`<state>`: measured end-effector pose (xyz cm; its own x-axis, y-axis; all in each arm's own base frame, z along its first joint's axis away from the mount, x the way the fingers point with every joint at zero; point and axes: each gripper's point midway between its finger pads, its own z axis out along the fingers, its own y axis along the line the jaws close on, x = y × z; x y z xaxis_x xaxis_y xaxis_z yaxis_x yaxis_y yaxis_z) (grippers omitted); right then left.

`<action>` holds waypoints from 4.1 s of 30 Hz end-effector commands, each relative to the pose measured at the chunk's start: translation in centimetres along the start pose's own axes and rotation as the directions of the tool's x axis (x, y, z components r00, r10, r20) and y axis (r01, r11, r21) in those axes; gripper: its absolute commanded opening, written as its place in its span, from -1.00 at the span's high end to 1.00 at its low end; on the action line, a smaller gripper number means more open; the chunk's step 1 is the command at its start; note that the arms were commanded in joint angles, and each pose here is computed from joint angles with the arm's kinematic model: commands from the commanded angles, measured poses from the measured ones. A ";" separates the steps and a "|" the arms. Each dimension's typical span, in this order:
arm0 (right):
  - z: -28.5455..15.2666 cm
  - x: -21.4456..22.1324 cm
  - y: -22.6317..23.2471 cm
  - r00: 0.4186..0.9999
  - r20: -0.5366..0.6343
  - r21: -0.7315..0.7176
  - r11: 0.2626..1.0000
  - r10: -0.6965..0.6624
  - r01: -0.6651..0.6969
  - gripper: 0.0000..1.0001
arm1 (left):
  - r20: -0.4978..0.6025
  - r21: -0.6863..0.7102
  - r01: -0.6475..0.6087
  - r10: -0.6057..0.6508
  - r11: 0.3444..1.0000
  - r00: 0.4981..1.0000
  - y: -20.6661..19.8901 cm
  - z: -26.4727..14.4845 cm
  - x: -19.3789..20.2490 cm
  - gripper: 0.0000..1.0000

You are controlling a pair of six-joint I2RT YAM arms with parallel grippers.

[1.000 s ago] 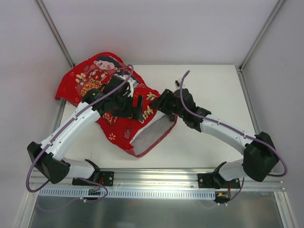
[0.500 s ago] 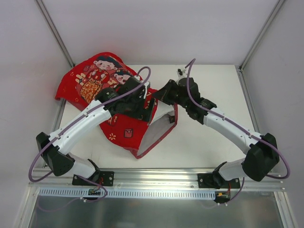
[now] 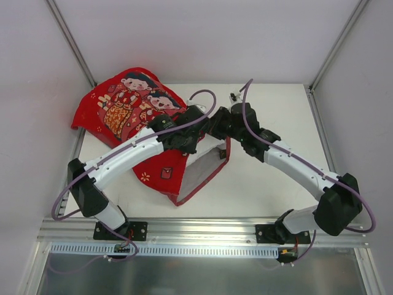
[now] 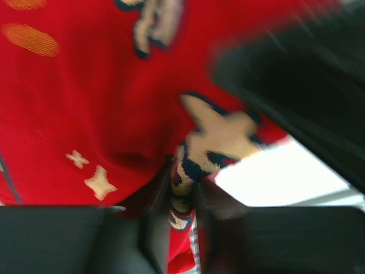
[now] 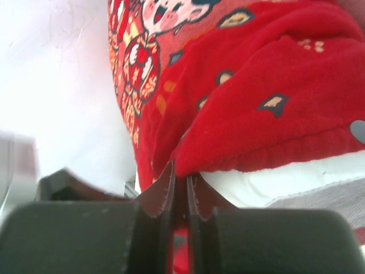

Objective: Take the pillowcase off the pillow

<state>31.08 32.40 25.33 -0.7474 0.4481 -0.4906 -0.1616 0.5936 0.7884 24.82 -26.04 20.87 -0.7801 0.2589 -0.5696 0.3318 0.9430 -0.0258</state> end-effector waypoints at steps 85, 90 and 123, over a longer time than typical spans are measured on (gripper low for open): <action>-7.1 -0.8 2.0 0.982 0.152 -0.046 0.992 -0.109 0.117 0.99 | -0.055 0.304 0.352 -0.352 0.885 0.934 2.7 -6.3 1.2 -0.97; -7.3 -1.2 2.5 0.981 0.162 -0.053 0.991 -0.110 0.120 0.99 | -0.134 0.263 0.364 -0.339 0.894 0.931 1.0 -4.6 4.0 -0.97; -13.6 -4.5 -0.9 0.978 0.207 -0.078 0.997 -0.010 0.027 0.99 | -0.063 -0.176 0.496 -0.513 0.850 0.856 11.8 5.4 10.2 1.00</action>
<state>27.26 22.50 25.90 -0.7176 0.4958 -0.4891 -0.0827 0.6367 0.7667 23.25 -18.17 10.26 -0.8868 -0.2052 -0.4141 -0.1041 0.9617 -0.2536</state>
